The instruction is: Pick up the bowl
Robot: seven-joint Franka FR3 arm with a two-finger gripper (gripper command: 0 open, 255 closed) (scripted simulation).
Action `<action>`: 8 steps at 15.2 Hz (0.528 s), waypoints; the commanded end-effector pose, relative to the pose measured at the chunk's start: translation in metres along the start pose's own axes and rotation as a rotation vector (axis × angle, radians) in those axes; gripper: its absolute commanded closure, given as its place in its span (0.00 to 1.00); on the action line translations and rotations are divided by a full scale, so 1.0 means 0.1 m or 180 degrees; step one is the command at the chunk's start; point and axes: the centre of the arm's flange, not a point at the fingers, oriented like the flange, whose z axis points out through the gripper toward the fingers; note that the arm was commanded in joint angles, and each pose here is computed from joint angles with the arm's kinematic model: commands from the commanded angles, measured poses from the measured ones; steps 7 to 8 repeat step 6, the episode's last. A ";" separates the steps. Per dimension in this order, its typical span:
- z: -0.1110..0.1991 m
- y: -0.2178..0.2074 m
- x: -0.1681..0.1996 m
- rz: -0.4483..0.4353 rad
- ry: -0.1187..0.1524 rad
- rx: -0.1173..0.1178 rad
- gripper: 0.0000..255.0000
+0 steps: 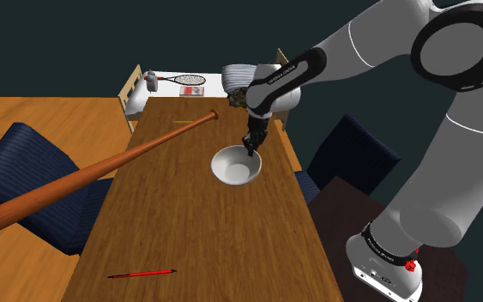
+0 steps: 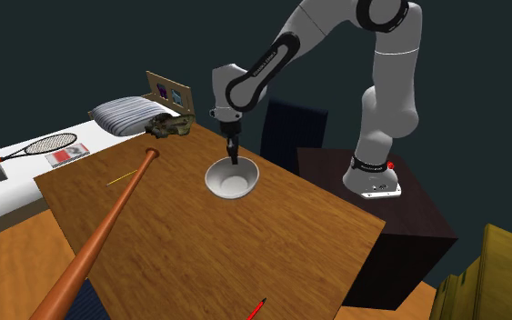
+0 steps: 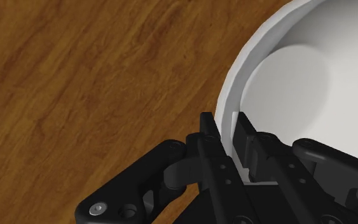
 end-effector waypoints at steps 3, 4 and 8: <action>-0.22 -0.03 -0.02 0.0000 0.0000 0.0000 1.00; -0.28 -0.04 -0.02 0.0000 0.0000 0.0000 1.00; -0.28 -0.04 -0.02 0.0000 0.0000 0.0000 1.00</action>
